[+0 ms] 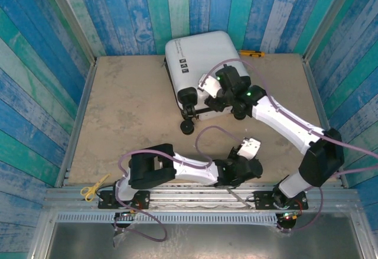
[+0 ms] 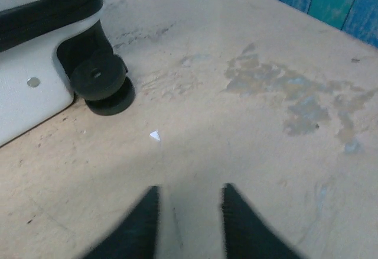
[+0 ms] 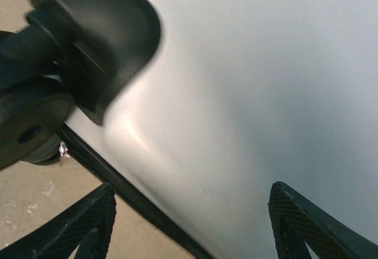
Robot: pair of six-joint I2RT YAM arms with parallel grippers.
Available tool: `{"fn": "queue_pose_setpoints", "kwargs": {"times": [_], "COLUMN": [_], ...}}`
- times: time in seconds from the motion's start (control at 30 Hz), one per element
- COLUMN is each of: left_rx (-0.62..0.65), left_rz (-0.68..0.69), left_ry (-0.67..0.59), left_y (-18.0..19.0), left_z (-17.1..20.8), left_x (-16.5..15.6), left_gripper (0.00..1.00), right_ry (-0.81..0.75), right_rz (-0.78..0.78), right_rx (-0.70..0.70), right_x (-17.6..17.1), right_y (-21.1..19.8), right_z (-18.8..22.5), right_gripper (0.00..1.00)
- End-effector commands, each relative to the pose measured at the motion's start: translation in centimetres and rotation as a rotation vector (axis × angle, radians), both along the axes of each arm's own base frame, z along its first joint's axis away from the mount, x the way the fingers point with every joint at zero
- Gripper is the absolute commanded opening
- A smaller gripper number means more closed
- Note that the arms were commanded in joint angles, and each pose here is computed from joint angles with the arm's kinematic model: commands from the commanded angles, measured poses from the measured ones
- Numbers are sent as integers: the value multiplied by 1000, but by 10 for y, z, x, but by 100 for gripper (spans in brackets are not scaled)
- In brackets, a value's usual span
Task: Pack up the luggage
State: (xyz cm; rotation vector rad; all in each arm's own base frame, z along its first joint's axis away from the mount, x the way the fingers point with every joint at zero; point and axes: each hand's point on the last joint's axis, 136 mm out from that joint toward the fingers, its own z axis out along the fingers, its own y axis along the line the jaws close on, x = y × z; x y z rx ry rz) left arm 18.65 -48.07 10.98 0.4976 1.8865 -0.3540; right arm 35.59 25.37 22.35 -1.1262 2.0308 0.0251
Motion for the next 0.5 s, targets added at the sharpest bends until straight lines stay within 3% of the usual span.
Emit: {"fn": "queue_pose_setpoints", "kwargs": {"times": [0.0,0.07,0.17,0.23,0.33,0.47], "left_rx": [-144,-146,-114,-149,-226,-245], "left_rz": [-22,-26,-25,-2,78,198], "left_ry": [-83,-91,-80,-62,6,0], "left_y": [30,52,89,120,174,230], "left_z": [63,82,109,138,174,207], "left_x": [0,12,42,73,134,197], "left_gripper": [86,97,98,98,93,83], "right_ry": [-39,-75,-100,-74,39,167], "right_rz": [-292,-410,-568,-573,-578,-564], "right_rx": [133,222,400,561,733,743], "right_x": [-10,-20,-46,-67,-90,-108], "right_y": [-50,-76,-111,-114,-104,-74], "right_z": [45,66,75,66,22,-42], "right_gripper": [73,73,73,72,70,71]}}
